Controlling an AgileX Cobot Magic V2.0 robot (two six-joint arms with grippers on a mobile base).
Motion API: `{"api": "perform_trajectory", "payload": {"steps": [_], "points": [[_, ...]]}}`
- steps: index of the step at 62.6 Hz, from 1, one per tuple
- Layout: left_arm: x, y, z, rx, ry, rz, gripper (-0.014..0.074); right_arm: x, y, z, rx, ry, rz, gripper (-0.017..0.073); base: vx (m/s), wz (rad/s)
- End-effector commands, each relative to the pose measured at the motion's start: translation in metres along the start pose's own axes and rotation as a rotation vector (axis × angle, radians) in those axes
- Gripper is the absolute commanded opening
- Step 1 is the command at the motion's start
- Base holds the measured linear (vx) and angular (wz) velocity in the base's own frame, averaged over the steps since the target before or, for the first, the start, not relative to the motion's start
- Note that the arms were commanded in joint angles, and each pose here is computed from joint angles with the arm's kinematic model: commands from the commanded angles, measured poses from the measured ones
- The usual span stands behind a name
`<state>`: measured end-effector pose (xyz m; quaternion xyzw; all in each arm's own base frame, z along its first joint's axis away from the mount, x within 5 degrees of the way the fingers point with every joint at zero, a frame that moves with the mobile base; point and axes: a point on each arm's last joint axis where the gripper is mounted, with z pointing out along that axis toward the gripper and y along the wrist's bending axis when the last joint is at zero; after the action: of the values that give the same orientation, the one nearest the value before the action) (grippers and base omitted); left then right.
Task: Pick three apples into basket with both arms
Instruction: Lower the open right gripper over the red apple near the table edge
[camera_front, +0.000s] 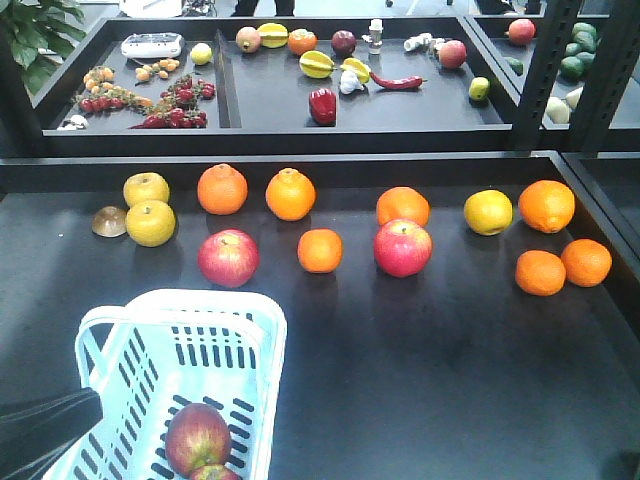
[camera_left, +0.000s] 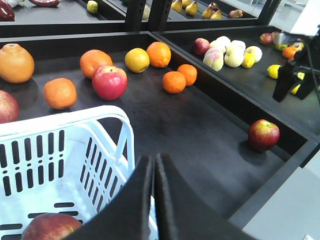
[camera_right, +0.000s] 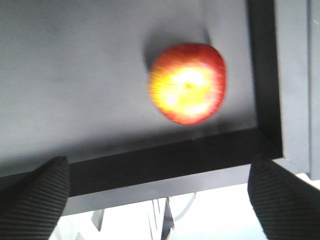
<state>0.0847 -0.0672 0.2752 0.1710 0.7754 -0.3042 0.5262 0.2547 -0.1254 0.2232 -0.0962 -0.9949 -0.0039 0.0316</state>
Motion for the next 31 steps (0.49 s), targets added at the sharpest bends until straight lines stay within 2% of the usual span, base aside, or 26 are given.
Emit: {"api": "perform_trajectory", "payload": {"steps": [1,31], "points": [[-0.011,-0.001,-0.001,-0.010,-0.054,-0.026,-0.0006,-0.004,-0.006,-0.004,0.030,-0.021,0.009,0.0715,0.00,0.00],[-0.011,-0.001,-0.001,-0.011,-0.054,-0.023,-0.0006,-0.028,-0.012,0.028,0.046,-0.058,-0.002,0.0598,0.00,0.00]]}}
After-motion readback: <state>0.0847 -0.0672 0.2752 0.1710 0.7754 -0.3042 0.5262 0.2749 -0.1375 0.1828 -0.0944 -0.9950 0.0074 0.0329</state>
